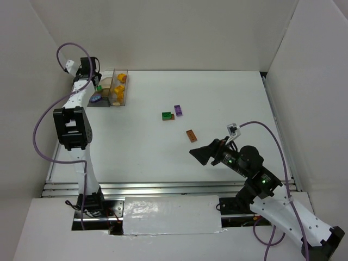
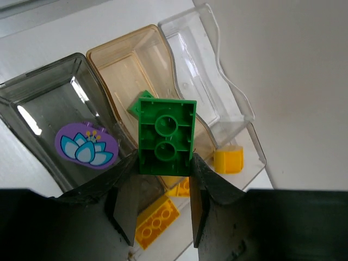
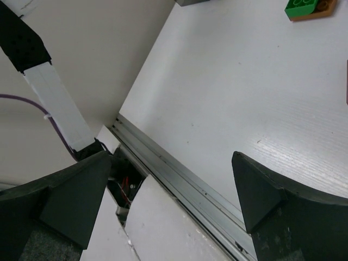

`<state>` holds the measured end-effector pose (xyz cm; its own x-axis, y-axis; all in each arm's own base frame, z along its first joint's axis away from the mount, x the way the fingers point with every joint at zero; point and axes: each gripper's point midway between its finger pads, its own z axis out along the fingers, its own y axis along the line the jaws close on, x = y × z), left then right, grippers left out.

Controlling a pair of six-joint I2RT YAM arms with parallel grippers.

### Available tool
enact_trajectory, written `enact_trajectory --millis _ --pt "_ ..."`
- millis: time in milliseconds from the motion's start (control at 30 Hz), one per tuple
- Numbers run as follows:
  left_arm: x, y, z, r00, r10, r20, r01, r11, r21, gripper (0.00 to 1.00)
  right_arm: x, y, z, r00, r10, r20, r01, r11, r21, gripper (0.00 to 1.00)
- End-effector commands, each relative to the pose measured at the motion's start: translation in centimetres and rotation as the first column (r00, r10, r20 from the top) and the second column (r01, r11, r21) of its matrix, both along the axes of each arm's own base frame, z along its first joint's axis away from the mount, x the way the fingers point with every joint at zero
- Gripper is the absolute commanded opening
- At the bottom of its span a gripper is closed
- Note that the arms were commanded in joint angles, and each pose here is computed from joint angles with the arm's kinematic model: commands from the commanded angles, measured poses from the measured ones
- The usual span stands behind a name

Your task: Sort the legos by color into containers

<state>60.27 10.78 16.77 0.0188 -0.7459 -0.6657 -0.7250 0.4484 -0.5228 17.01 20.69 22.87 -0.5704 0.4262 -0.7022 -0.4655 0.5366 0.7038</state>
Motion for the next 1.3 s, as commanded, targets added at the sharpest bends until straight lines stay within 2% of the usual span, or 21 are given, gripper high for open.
enact_trajectory --millis 0,167,233,433,567,667,867,1033,1067,1100,1133,1233,1267 --pt "2.5 0.7 -0.6 0.993 0.02 0.12 -0.012 0.998 -0.068 0.0 0.3 0.4 0.5 1.0 0.009 0.016 -0.009 1.0 0.008 1.0" --pt "4.1 0.9 -4.5 0.991 0.0 0.134 0.021 0.988 -0.155 0.01 0.4 1.2 -0.5 0.999 0.047 -0.013 -0.047 0.999 -0.013 1.0" --pt "4.3 1.3 -5.2 0.991 0.007 0.136 0.017 0.986 -0.169 0.06 0.4 1.3 -0.9 0.998 0.051 -0.02 -0.052 0.998 -0.025 1.0" --pt "4.8 1.6 -4.2 0.987 -0.004 0.16 0.029 0.987 -0.157 0.27 0.6 1.2 -1.4 0.999 0.046 -0.017 -0.046 0.998 -0.044 1.0" --pt "4.6 1.8 -4.3 0.986 0.003 0.165 0.026 0.985 -0.171 0.48 0.5 1.4 -1.6 0.998 0.058 -0.017 -0.058 0.997 -0.04 1.0" --pt "4.4 1.9 -4.7 0.987 0.001 0.158 0.028 0.983 -0.183 0.58 0.4 1.5 -1.9 0.998 0.065 -0.023 -0.066 0.997 -0.043 1.0" --pt "4.1 1.8 -3.4 0.985 -0.002 0.172 0.034 0.983 -0.183 0.68 0.5 1.3 -2.1 0.998 0.055 -0.027 -0.056 0.997 -0.053 1.0" --pt "3.1 0.9 1.2 0.965 -0.048 0.257 0.088 0.985 -0.146 0.72 0.5 1.5 -2.4 0.998 0.06 -0.035 -0.061 0.997 -0.048 1.0" --pt "3.3 0.4 3.2 0.947 -0.076 0.312 0.119 0.986 -0.121 0.88 0.6 1.5 -2.4 0.998 0.058 -0.035 -0.06 0.997 -0.046 1.0" --pt "2.7 -0.8 6.7 0.924 -0.116 0.363 0.157 0.984 -0.085 0.94 0.6 1.5 -2.4 0.998 0.06 -0.035 -0.061 0.997 -0.048 1.0" --pt "2.3 -1.7 7.9 0.916 -0.177 0.36 0.199 0.98 -0.024 0.99 0.7 1.5 -2.5 0.998 0.057 -0.037 -0.059 0.997 -0.052 1.0" --pt "0.9 -6.9 12.8 0.867 -0.369 0.335 0.354 0.929 0.107 1.0 1.5 1.0 -2.2 0.999 0.003 -0.041 -0.005 0.998 -0.056 1.0" --pt "0.2 -8.6 12.7 0.86 -0.419 0.292 0.399 0.908 0.127 0.99 1.9 0.5 -2.3 0.998 -0.033 -0.049 0.029 0.997 -0.067 1.0"
